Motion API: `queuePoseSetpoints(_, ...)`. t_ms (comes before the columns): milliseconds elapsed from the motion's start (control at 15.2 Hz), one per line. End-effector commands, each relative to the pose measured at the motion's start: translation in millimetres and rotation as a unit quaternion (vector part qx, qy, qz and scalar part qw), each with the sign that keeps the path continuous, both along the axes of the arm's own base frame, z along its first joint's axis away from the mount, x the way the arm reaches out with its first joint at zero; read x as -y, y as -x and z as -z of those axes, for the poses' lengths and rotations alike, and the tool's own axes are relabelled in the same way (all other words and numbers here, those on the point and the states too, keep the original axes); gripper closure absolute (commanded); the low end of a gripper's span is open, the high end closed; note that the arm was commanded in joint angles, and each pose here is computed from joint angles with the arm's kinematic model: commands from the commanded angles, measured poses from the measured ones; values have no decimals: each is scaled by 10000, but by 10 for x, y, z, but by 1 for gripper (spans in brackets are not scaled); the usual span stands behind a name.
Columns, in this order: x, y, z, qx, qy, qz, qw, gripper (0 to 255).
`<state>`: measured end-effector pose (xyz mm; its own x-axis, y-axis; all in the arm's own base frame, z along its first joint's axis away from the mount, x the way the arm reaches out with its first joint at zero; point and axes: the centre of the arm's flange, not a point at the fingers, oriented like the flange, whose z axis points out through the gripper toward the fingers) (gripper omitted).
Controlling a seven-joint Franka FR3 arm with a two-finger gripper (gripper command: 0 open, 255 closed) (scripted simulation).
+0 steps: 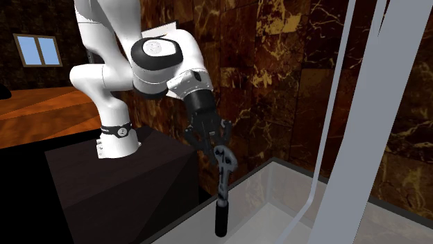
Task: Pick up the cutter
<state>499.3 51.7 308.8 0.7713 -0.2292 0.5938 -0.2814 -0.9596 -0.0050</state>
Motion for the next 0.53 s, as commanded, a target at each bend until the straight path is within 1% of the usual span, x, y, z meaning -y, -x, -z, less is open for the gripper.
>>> queuePoseSetpoints(0, 13, 2, -115, 0, -3, 3, 10000, 255)
queuePoseSetpoints(330, 13, 2, -379, 0, -3, 3, 10000, 255)
queuePoseSetpoints(462, 14, 3, -386, 0, -4, 3, 10000, 255)
